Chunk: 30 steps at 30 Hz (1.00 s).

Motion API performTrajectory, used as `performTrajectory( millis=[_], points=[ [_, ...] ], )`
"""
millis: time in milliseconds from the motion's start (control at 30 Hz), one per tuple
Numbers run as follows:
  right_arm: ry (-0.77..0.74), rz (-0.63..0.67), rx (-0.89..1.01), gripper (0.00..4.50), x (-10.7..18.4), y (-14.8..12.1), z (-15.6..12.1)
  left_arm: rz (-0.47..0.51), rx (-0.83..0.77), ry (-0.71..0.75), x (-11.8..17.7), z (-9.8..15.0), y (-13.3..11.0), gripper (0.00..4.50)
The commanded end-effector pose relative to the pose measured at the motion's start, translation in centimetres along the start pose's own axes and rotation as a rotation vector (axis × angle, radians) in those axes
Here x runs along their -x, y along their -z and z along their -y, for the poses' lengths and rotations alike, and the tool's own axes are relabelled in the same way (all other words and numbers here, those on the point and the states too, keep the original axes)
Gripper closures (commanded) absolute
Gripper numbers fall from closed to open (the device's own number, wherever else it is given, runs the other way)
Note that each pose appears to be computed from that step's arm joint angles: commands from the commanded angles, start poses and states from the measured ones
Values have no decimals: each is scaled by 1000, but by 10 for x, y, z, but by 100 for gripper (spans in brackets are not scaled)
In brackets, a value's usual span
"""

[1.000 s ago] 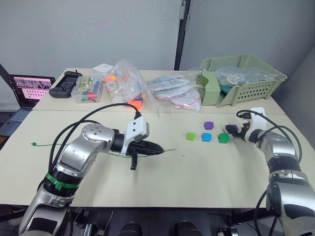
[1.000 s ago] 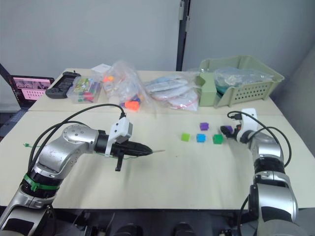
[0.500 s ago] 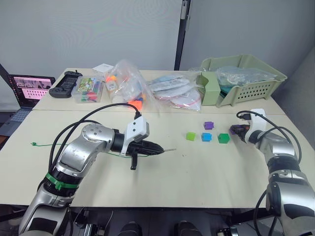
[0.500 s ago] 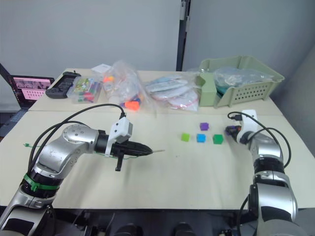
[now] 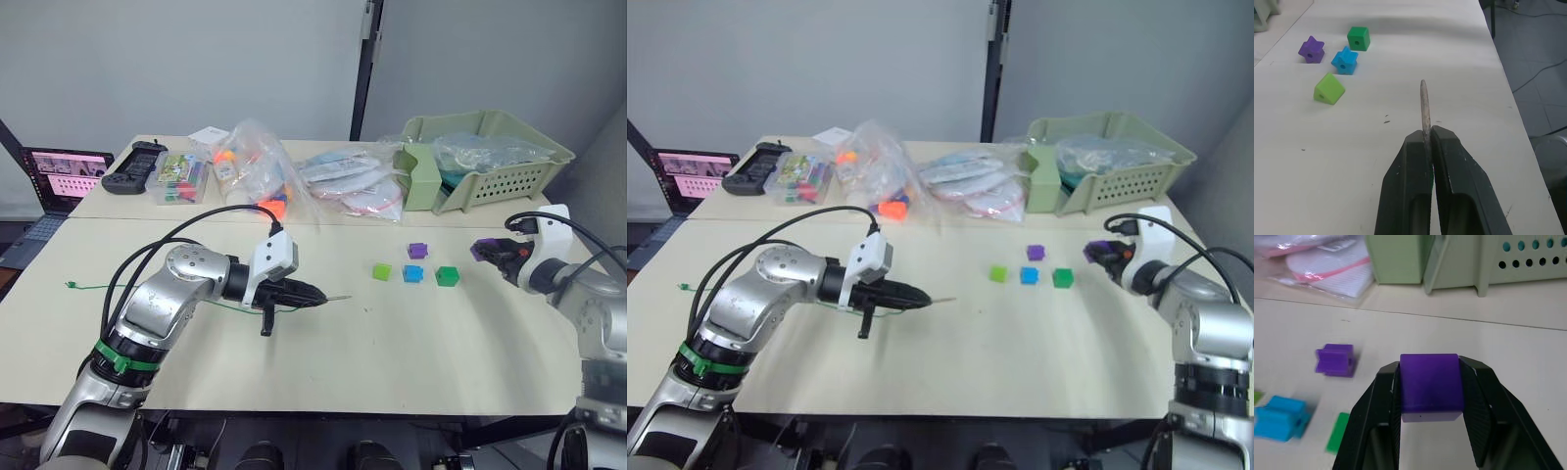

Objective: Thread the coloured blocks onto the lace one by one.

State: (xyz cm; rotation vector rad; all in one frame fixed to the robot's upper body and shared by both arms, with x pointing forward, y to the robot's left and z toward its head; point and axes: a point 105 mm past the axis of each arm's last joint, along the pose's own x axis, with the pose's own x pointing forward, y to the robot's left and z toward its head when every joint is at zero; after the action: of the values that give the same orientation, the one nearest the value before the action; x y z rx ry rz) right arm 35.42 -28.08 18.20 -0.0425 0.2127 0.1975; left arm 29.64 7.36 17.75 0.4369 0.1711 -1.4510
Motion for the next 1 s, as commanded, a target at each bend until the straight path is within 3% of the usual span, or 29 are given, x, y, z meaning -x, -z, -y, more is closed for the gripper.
performTrajectory(
  millis=[33,267,533,933,967,1000],
  points=[
    [-81,60,9,335,32,-13,-47,1,-50,45,-4,-1,-1,450],
    [-97,-14,-17,335,51,28,-103,-14,-70,120,-16,-2,8,450],
    [-7,-80,-60,335,48,70,-120,-43,-79,154,-23,-1,18,450],
    [71,-103,-130,335,45,91,-136,-49,-72,173,-25,5,24,450],
    [66,-101,-128,255,47,89,-136,-50,-71,174,-25,5,24,450],
    [63,-98,-127,225,49,87,-137,-51,-70,174,-25,5,25,450]
  ],
)
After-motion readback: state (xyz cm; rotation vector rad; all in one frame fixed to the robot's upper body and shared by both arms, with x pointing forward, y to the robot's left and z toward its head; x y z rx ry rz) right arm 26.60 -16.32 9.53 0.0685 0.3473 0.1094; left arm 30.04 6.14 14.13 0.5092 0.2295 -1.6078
